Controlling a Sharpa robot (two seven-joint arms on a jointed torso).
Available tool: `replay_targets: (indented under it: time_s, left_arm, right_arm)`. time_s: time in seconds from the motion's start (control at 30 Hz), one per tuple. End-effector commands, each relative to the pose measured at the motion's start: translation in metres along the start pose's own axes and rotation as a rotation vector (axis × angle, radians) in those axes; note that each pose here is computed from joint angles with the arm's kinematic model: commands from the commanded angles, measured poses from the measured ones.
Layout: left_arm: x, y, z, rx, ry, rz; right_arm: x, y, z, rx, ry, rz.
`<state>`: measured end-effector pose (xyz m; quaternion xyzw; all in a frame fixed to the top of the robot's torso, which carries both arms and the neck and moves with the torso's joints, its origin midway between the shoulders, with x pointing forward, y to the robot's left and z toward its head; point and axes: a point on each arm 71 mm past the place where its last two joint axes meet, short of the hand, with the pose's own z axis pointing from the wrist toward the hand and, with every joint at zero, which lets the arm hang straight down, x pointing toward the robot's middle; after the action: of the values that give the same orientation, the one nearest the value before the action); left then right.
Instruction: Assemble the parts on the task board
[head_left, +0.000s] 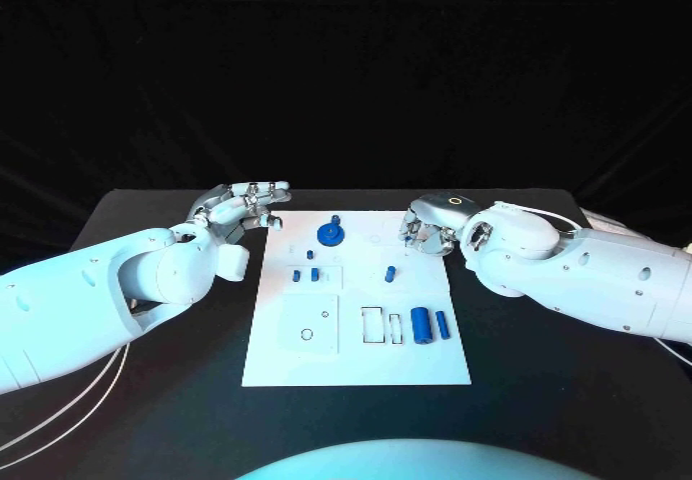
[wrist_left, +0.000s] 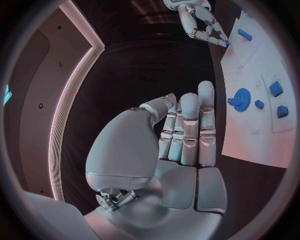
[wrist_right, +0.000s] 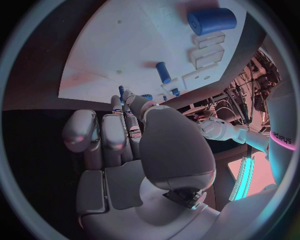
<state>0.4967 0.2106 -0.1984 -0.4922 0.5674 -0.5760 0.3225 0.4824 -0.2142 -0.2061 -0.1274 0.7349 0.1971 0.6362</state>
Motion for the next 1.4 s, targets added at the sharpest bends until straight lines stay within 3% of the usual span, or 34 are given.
replay_targets:
  time_s: [0.03, 0.4, 0.63, 1.07, 1.4]
  left_arm:
    - [0.0011, -0.0002, 0.0001, 0.003, 0.001, -0.004]
    - [0.0041, 0.0005, 0.0008, 0.003, 0.007, -0.006]
    - [0.0076, 0.0016, 0.0006, 0.0, 0.017, -0.009]
    - [0.0143, 0.0046, 0.0008, -0.007, 0.036, -0.016]
    - [0.0154, 0.0057, 0.0007, -0.011, 0.042, -0.018]
  right_arm:
    - [-0.005, 0.006, -0.003, -0.004, -0.016, 0.059]
    - [-0.002, 0.071, -0.005, -0.172, 0.019, 0.183]
    - [0.017, 0.111, -0.001, -0.271, 0.076, 0.236]
    - [0.061, 0.14, 0.006, -0.325, 0.162, 0.266]
    - [0.069, 0.142, 0.008, -0.316, 0.158, 0.229]
